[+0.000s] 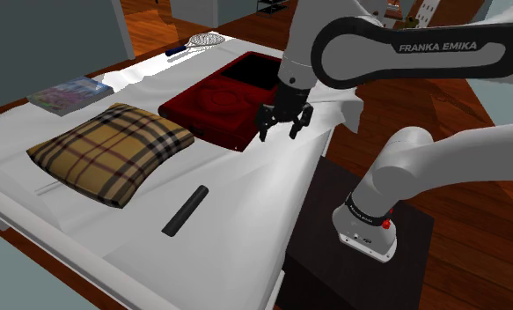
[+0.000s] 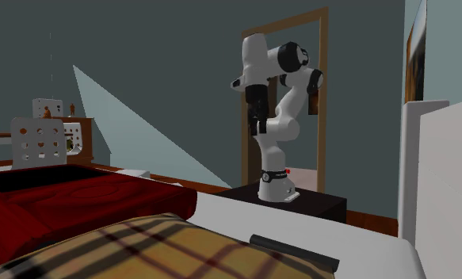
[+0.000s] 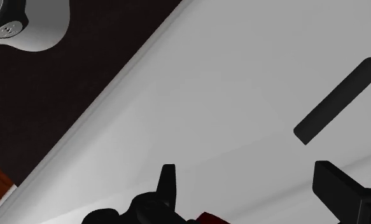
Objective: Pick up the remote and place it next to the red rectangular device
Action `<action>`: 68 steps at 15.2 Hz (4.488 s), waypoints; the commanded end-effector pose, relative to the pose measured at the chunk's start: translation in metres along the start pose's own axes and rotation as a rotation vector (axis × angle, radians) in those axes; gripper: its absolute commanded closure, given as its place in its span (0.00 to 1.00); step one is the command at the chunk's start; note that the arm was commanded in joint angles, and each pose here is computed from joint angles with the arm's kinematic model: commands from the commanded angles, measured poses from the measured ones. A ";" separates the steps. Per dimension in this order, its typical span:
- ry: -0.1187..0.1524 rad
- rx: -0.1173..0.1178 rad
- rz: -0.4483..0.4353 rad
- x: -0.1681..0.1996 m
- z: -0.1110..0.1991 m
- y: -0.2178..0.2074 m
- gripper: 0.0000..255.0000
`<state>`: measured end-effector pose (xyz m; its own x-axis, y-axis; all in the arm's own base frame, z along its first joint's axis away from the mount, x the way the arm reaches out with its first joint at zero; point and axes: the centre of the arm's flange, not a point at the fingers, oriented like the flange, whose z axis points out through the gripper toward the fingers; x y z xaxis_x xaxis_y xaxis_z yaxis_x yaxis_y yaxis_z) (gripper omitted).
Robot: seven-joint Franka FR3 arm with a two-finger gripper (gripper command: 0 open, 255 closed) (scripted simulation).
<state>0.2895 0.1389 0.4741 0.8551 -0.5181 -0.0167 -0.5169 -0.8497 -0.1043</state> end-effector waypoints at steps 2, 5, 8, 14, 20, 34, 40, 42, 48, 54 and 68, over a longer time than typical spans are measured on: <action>0.010 0.000 0.101 -0.014 0.025 -0.027 0.00; 0.020 -0.001 0.197 -0.025 0.051 -0.055 0.00; 0.029 -0.002 0.292 -0.032 0.078 -0.085 0.00; 0.048 -0.005 0.482 -0.038 0.131 -0.145 0.00; 0.067 -0.007 0.673 -0.032 0.185 -0.205 0.00; 0.086 -0.010 0.861 -0.010 0.277 -0.260 0.00; 0.086 -0.010 0.861 -0.010 0.277 -0.260 0.00; 0.086 -0.010 0.861 -0.010 0.277 -0.259 0.00; 0.086 -0.010 0.861 -0.010 0.277 -0.260 1.00; 0.086 -0.010 0.861 -0.011 0.266 -0.261 1.00; 0.086 -0.010 0.861 -0.012 0.193 -0.268 1.00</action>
<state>0.4255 0.3919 0.3044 0.1600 -0.9871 -0.0106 -0.9840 -0.1586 -0.0814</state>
